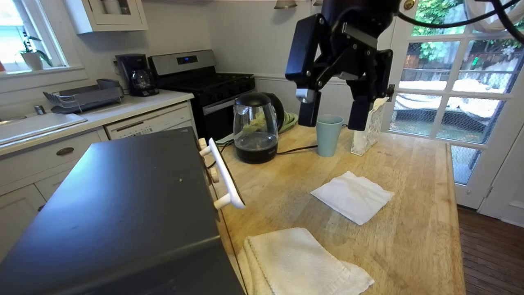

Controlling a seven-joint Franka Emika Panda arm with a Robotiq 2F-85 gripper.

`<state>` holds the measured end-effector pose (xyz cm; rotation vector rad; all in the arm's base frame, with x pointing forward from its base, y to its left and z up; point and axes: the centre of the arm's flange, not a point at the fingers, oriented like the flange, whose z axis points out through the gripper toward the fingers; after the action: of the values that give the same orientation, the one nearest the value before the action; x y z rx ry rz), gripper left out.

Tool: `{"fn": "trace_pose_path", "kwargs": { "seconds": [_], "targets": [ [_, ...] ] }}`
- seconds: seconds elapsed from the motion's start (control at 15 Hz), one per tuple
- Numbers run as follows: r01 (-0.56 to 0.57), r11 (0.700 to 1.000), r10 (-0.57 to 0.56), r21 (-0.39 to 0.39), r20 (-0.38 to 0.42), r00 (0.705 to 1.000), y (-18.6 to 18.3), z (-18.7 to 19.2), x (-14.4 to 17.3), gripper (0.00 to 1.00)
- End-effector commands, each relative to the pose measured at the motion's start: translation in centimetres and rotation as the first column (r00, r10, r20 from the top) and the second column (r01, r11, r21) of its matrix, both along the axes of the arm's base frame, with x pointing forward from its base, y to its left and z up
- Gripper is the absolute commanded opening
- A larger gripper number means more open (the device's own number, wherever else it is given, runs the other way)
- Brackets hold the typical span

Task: Open the toaster oven door

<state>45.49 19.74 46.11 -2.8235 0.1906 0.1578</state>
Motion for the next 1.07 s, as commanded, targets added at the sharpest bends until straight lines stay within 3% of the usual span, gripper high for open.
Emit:
{"fn": "trace_pose_path", "kwargs": {
  "seconds": [0.0,0.33,1.0],
  "targets": [
    [0.001,1.0,-0.001,0.001,0.002,1.0,0.0,0.1,0.1,1.0],
    [0.001,1.0,-0.001,0.003,0.007,1.0,0.0,0.4,0.2,1.0],
    [0.067,0.993,-0.073,0.093,0.059,0.996,3.1,-3.9,6.8,1.0]
  ]
}}
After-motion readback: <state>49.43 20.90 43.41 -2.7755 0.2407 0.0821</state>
